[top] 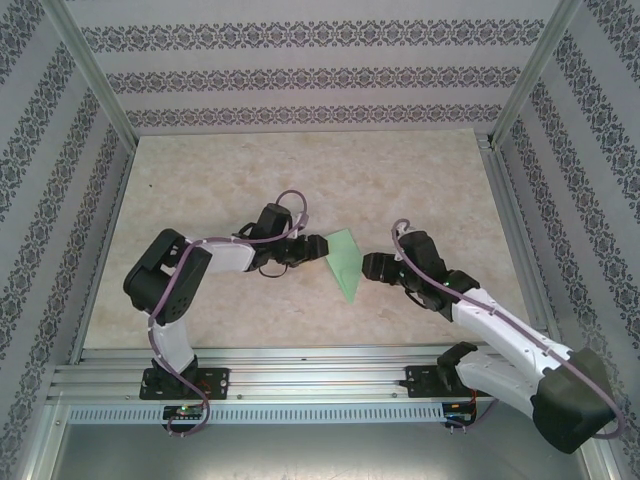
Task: Fold a paper plane with a square sheet of paper (fold left side to right side)
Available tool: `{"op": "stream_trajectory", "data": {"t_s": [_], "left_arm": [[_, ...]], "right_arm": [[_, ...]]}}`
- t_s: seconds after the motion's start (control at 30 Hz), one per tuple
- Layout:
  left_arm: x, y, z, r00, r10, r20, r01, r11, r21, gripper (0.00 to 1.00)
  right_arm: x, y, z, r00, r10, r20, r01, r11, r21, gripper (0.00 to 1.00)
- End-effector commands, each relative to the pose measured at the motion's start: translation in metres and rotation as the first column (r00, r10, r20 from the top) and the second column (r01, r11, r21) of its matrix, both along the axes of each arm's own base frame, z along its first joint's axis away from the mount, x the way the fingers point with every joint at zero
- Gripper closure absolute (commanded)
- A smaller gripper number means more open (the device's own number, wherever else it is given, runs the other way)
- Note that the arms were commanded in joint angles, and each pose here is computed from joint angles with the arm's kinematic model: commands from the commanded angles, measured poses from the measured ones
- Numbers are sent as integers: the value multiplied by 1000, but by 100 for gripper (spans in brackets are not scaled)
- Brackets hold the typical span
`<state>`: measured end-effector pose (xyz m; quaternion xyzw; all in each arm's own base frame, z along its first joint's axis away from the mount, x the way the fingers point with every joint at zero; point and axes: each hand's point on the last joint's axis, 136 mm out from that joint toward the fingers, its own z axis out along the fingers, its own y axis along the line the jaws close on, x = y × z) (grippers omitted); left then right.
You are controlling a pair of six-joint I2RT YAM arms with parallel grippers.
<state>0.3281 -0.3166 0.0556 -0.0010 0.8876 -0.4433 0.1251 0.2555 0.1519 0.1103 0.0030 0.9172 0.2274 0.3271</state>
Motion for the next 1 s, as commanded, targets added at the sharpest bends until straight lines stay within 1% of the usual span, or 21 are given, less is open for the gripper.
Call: {"op": "stream_trajectory", "data": {"t_s": [0.0,0.1,0.17,0.27,0.37,0.53,0.67,0.83,0.97], "left_arm": [[15,-23,16,999,-20,50,24,997,-71,43],[18,-30,15,998,-41,52,45,995,-87,56],[18,-33,16,996,-60,66,66,994,-92,70],[14,-29,19,991,-94,91,101,992,-72,85],[10,-21,25,984,-126,122,134,989,-57,94],[2,-5,42,967,-176,185,191,979,-70,100],[-9,-3,58,940,-245,238,274,957,-95,100],[-19,-3,70,913,-295,283,334,937,-100,100],[-21,-3,75,904,-310,294,352,931,-100,100]], "right_arm": [[4,10,16,999,41,24,-45,975,219,26],[7,-2,11,999,35,6,-35,958,285,27],[11,-6,9,999,44,5,-43,952,302,27],[19,-4,6,997,80,7,-78,947,313,28],[29,5,5,989,142,27,-143,932,332,30],[53,19,2,974,210,89,-228,891,393,31],[68,35,-4,957,273,103,-289,841,457,34],[73,48,-8,942,313,120,-329,793,514,34],[72,57,-9,933,335,133,-350,753,557,39]]}}
